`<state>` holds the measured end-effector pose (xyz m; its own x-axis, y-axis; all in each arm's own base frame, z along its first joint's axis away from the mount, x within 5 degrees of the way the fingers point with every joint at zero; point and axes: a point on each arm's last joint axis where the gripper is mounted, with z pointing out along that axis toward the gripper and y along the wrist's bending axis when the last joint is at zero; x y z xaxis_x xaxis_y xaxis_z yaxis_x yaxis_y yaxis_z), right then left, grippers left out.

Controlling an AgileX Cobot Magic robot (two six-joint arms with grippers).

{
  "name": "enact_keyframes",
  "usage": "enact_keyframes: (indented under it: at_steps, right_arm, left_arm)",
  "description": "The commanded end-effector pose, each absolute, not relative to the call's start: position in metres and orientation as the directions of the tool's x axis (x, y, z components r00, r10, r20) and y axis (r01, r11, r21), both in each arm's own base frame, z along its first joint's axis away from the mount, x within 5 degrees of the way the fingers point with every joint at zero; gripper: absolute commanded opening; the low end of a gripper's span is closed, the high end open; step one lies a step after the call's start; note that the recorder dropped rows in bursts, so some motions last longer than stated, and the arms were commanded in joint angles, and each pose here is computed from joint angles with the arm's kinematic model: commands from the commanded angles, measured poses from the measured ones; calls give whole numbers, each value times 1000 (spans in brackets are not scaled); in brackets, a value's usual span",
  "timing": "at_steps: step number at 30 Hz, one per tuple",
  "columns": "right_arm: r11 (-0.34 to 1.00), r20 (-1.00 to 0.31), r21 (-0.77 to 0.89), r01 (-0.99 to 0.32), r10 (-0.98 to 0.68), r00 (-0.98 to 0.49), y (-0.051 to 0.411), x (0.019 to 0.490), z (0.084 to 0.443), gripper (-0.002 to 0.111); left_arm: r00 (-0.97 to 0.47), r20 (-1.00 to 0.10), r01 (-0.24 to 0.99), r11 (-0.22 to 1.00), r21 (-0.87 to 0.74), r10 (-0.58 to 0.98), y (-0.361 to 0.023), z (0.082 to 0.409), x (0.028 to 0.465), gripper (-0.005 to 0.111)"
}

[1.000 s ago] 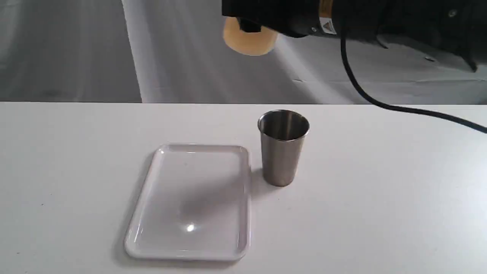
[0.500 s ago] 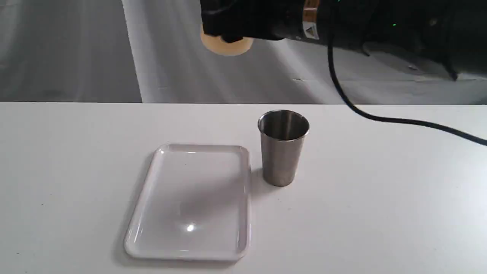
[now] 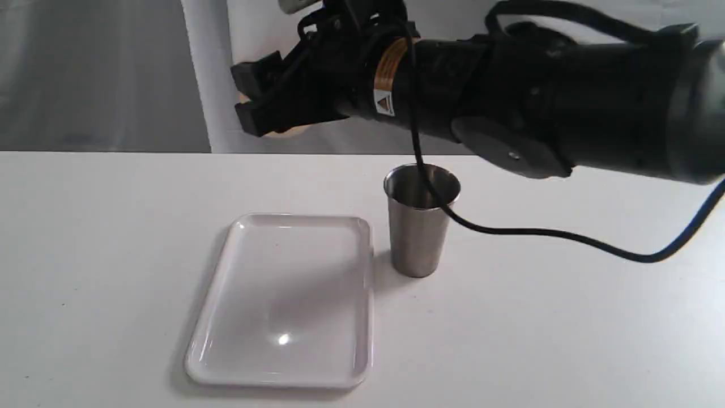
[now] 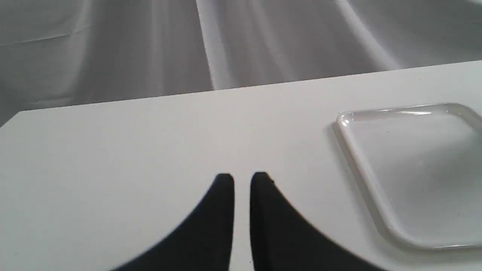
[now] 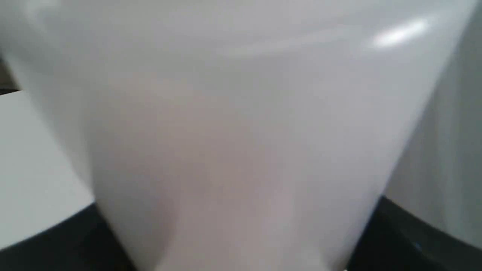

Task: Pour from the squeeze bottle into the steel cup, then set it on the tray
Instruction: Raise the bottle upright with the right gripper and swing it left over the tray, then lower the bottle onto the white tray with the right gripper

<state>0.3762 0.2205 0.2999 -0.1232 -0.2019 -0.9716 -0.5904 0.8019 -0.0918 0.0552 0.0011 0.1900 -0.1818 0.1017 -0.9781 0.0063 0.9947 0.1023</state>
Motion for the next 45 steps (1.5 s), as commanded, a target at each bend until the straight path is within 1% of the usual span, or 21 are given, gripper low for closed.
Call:
enact_keyframes:
  at_steps: [1,8,18,26,32,35,45]
  right_arm:
    - [792,-978,-56,-608,-166,-126,230,379,293,16]
    - [803,-967,6,-595,-148,-209,236,387,264,16]
    - [800,-941,6,-600,-199,-275,244,395,225,16]
    - [795,-908,12,-606,-245,-340,253,397,184,16]
    - [794,-884,15,-607,-273,-379,253,397,160,16]
    - [788,-886,16,-615,-274,-374,253,394,151,16]
    - [782,-921,8,-623,-238,-310,246,382,136,16]
  left_arm:
    - [-174,-979,6,995,103,102,1,189,55,8]
    - [-174,-979,6,995,103,102,1,189,55,8]
    - [-174,-979,6,995,103,102,1,189,55,8]
    - [-174,-979,6,995,103,102,1,189,55,8]
    - [-174,-979,6,995,103,102,1,189,55,8]
    - [-174,-979,6,995,103,102,1,189,55,8]
    - [-174,-979,6,995,103,102,1,189,55,8]
